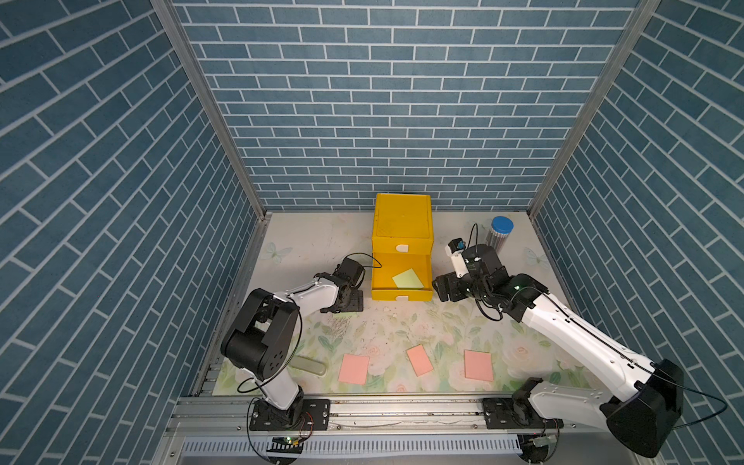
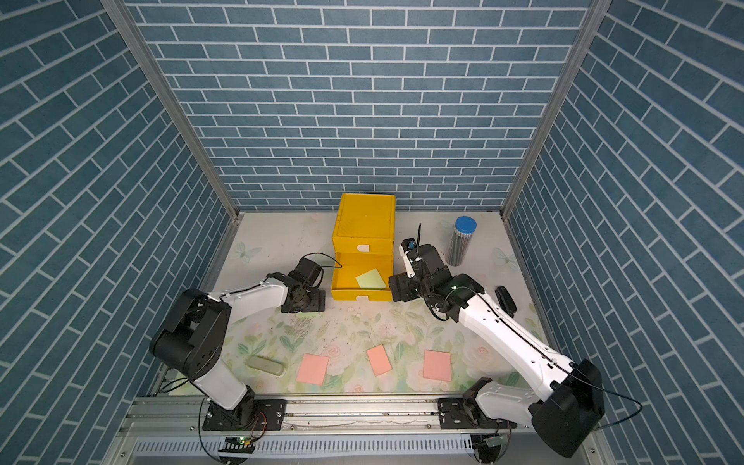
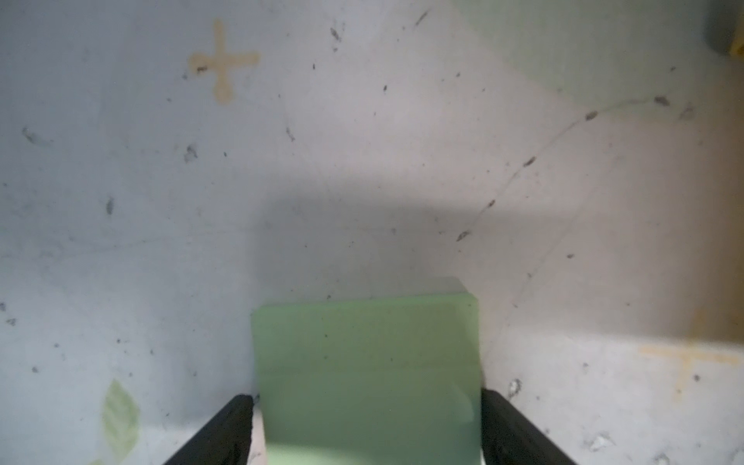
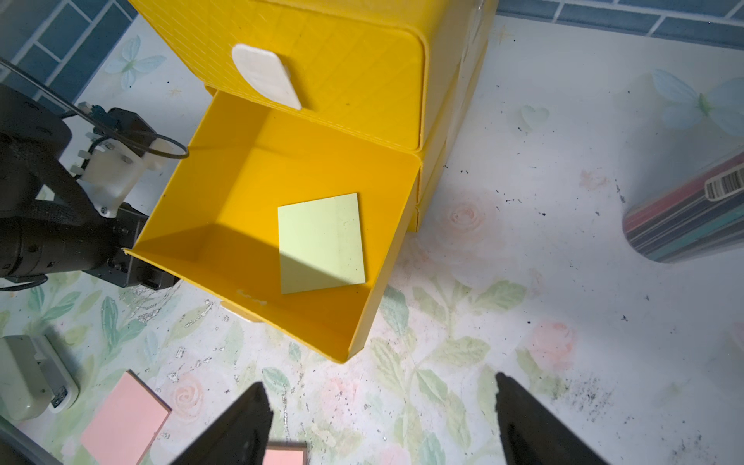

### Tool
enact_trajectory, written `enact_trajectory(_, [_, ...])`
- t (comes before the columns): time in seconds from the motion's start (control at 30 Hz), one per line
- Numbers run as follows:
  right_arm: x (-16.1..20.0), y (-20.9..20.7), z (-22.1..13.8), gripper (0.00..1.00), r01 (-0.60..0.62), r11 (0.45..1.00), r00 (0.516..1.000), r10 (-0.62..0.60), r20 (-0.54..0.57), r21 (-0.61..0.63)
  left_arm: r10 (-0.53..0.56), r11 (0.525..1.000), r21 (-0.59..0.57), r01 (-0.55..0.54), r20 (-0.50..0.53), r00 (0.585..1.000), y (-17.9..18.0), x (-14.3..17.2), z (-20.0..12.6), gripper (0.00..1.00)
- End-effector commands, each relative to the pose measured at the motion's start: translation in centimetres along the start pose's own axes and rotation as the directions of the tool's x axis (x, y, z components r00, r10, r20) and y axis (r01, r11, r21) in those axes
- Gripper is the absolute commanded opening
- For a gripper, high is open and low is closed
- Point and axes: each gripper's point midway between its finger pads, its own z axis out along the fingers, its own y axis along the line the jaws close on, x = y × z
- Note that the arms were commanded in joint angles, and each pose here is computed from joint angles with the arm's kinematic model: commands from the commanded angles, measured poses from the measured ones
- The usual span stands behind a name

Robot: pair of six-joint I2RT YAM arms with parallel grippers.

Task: Please put the sticky notes in the drawer by color
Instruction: Pick up the sticky notes from the center of the board.

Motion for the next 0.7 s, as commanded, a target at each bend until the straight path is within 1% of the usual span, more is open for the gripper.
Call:
enact_trajectory(0.0, [-0.7,0.0,-0.5,0.89,0.015,1.000,0.999,-0.015,0.033,-0.006,0.049,0.995,-0.075,-0.061,-0.159,0.986,2.1,4.5,1.7,0.86])
enact_trajectory(0.2, [-0.7,0.1,-0.6,0.89,0.015,1.000,0.999,-0.015,0.038,-0.013,0.045,0.995,-0.080,-0.062,-0.191,0.981,2.4,5.8,2.7,0.85])
enact_trajectory(0.43, [-0.6,0.1,-0.6,0.89,0.018,1.000,0.999,-0.018,0.039,-0.020,0.040,0.996,-0.067,-0.056,-0.213,0.976,2.1,6.5,3.6,0.85])
enact_trajectory(0.53, [-0.4,0.2,-0.6,0.89,0.020,1.000,0.999,-0.019,0.036,-0.024,0.038,0.994,-0.092,-0.060,-0.225,0.974,2.5,6.8,3.9,0.92])
enact_trajectory(0.67, [-0.4,0.2,-0.5,0.89,0.025,0.999,0.999,-0.024,0.033,-0.026,0.035,0.994,-0.098,-0.058,-0.222,0.974,2.7,6.9,3.7,0.95])
